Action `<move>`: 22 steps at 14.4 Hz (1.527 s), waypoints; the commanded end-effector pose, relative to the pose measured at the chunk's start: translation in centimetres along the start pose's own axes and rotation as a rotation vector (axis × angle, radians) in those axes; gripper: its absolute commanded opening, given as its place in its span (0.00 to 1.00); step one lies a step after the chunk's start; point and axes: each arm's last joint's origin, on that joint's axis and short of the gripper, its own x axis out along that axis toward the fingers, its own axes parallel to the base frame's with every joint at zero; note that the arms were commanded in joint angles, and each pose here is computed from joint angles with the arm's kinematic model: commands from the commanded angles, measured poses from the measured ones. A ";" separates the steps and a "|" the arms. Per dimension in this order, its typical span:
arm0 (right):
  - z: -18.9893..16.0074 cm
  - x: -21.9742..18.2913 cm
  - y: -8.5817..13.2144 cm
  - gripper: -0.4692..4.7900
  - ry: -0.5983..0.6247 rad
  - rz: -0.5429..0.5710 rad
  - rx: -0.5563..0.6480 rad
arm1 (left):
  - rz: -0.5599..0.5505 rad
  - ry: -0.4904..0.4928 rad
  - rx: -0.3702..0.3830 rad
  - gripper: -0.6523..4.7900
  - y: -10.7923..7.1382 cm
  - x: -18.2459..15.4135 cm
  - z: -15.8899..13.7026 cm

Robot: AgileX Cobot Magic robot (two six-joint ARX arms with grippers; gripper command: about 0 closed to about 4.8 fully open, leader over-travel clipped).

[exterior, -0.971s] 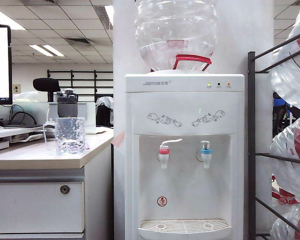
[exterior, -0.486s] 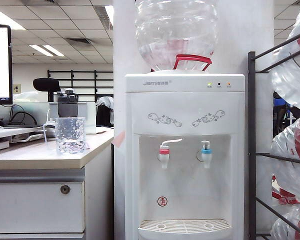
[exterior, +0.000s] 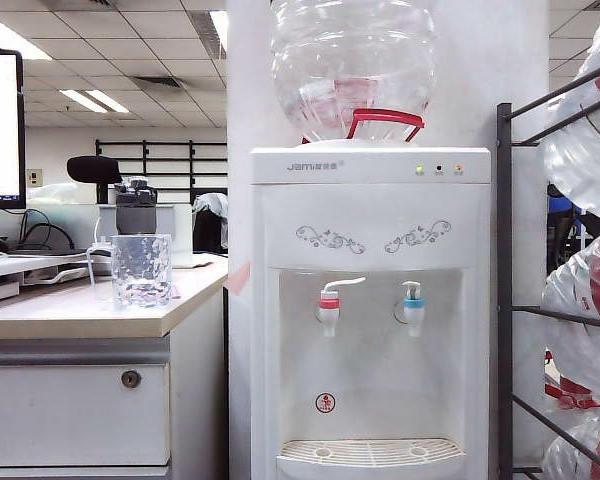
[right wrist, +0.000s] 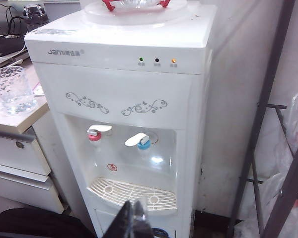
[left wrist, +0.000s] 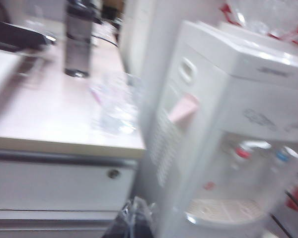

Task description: Pick up the plastic mug from the left desk, go to the cold water outlet of the water dispenser, press the vertical switch to get some water, then put the mug back on the desk.

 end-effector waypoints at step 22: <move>-2.6 -1.6 -0.3 0.08 -0.215 -0.058 -0.035 | 0.233 -0.021 0.148 0.11 1.6 -0.3 0.2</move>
